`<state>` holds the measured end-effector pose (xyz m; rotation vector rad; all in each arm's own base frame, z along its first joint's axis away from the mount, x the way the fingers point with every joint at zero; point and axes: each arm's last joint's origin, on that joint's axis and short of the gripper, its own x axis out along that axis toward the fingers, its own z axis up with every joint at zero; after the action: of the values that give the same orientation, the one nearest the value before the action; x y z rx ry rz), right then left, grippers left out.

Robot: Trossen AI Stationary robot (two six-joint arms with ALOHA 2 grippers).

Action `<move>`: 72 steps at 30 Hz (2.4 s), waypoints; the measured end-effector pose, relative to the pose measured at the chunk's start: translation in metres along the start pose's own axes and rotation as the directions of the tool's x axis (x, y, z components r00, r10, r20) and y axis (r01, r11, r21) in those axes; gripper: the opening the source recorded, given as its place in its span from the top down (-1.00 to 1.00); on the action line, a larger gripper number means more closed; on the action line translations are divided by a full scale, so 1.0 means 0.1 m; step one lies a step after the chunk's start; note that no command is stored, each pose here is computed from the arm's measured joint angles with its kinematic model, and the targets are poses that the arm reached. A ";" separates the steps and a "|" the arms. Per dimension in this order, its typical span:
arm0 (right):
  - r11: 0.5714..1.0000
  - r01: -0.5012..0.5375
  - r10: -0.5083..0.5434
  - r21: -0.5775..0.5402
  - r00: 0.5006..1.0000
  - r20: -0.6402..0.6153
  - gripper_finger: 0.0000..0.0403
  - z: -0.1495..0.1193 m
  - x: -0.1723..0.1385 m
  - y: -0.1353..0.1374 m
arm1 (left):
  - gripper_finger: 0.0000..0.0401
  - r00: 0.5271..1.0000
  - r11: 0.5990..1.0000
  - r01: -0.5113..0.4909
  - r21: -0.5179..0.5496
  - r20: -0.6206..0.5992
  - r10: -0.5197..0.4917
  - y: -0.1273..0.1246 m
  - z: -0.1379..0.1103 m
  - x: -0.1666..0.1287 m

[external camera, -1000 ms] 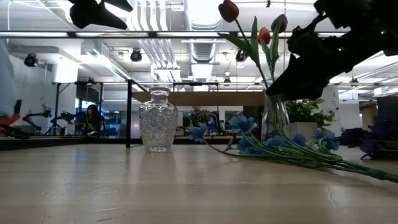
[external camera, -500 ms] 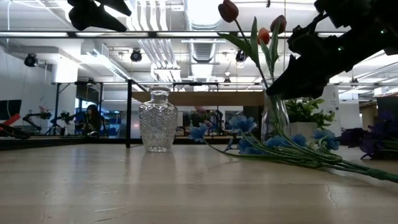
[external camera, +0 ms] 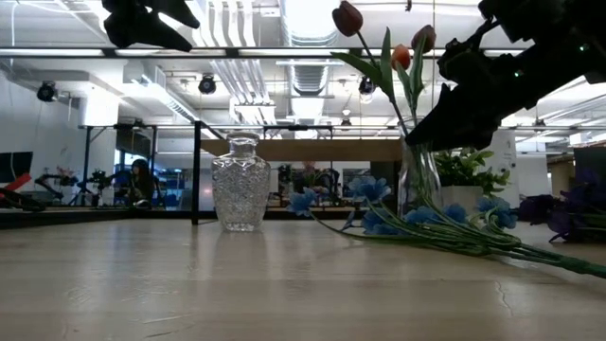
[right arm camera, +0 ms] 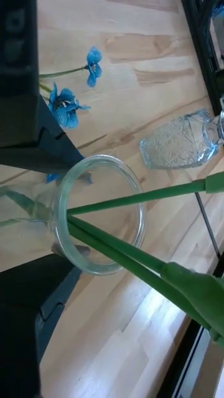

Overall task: Pick and place flowers into a vace then onto a shelf
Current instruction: Put the right transparent vase with flowers on the shelf

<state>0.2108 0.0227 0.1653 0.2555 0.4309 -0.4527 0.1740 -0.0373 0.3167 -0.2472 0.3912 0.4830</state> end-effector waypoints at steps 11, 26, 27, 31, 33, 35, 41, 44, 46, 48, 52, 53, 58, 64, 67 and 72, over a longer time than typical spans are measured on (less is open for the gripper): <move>0.999 -0.003 0.006 -0.044 0.997 0.074 0.07 0.18 -0.07 0.04 | -0.33 1.000 1.000 0.002 -0.004 0.002 -0.002 0.00 0.00 0.00; 0.991 0.006 0.010 -0.131 0.992 0.123 0.07 0.72 -0.16 0.20 | -0.33 1.000 1.000 0.001 -0.001 0.000 -0.001 0.00 -0.01 0.00; 0.991 0.015 0.001 -0.136 0.993 0.115 0.07 0.77 -0.16 0.20 | -0.33 1.000 1.000 0.000 -0.001 0.000 0.000 0.00 -0.01 0.00; 0.990 0.042 -0.028 -0.136 0.994 0.105 0.07 0.99 -0.21 0.20 | -0.33 1.000 1.000 0.000 -0.001 -0.001 0.000 0.00 -0.01 0.00; 0.989 0.052 -0.035 -0.142 0.993 0.115 0.07 1.10 -0.23 0.20 | -0.33 1.000 1.000 0.000 0.000 -0.001 0.000 0.00 -0.01 0.01; 0.989 0.059 -0.042 -0.137 0.991 0.128 0.07 1.22 -0.26 0.20 | -0.33 1.000 1.000 0.000 0.000 -0.001 0.000 0.00 -0.01 0.01; 0.986 0.106 -0.090 -0.125 0.987 0.130 0.07 1.52 -0.33 0.11 | -0.33 1.000 1.000 -0.002 0.003 -0.004 0.002 0.00 -0.02 0.01; 0.984 0.133 -0.120 -0.115 0.986 0.118 0.07 1.64 -0.36 0.03 | -0.33 1.000 1.000 -0.005 0.007 -0.009 0.005 0.00 -0.04 0.02; 0.987 0.129 -0.117 -0.098 0.986 0.117 0.07 1.73 -0.37 -0.02 | -0.33 1.000 1.000 -0.006 0.009 -0.011 0.006 0.01 -0.06 0.03; 0.989 0.123 -0.113 -0.080 0.986 0.120 0.07 1.80 -0.37 -0.09 | -0.33 1.000 1.000 -0.006 0.009 -0.011 0.006 0.01 -0.06 0.03; 0.990 0.133 -0.125 -0.051 0.984 0.127 0.07 1.90 -0.36 -0.21 | -0.33 1.000 1.000 -0.005 0.008 -0.010 0.005 0.00 -0.06 0.03; 0.989 0.138 -0.131 -0.046 0.983 0.131 0.07 1.92 -0.36 -0.24 | -0.33 1.000 1.000 -0.005 0.008 -0.010 0.005 0.00 -0.06 0.03; 0.990 0.136 -0.130 -0.039 0.982 0.138 0.07 2.00 -0.35 -0.36 | -0.33 1.000 1.000 -0.005 0.008 -0.010 0.005 0.00 -0.06 0.03; 0.990 0.136 -0.132 -0.031 0.985 0.112 0.07 2.07 -0.18 -0.47 | -0.33 1.000 1.000 -0.003 0.004 -0.006 0.003 0.00 -0.05 0.03; 0.986 0.156 -0.151 -0.054 0.984 0.095 0.07 2.12 -0.06 -0.49 | -0.33 1.000 1.000 0.001 -0.001 0.000 -0.001 0.00 -0.05 0.03; 0.984 0.163 -0.157 -0.066 0.984 0.085 0.07 2.27 0.13 -0.57 | -0.33 1.000 1.000 0.002 -0.003 0.002 -0.002 0.00 -0.05 0.03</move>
<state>0.2727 -0.1062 0.3503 0.1319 0.3910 -0.6018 0.1753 -0.0378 0.3114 -0.2497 0.3886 0.4820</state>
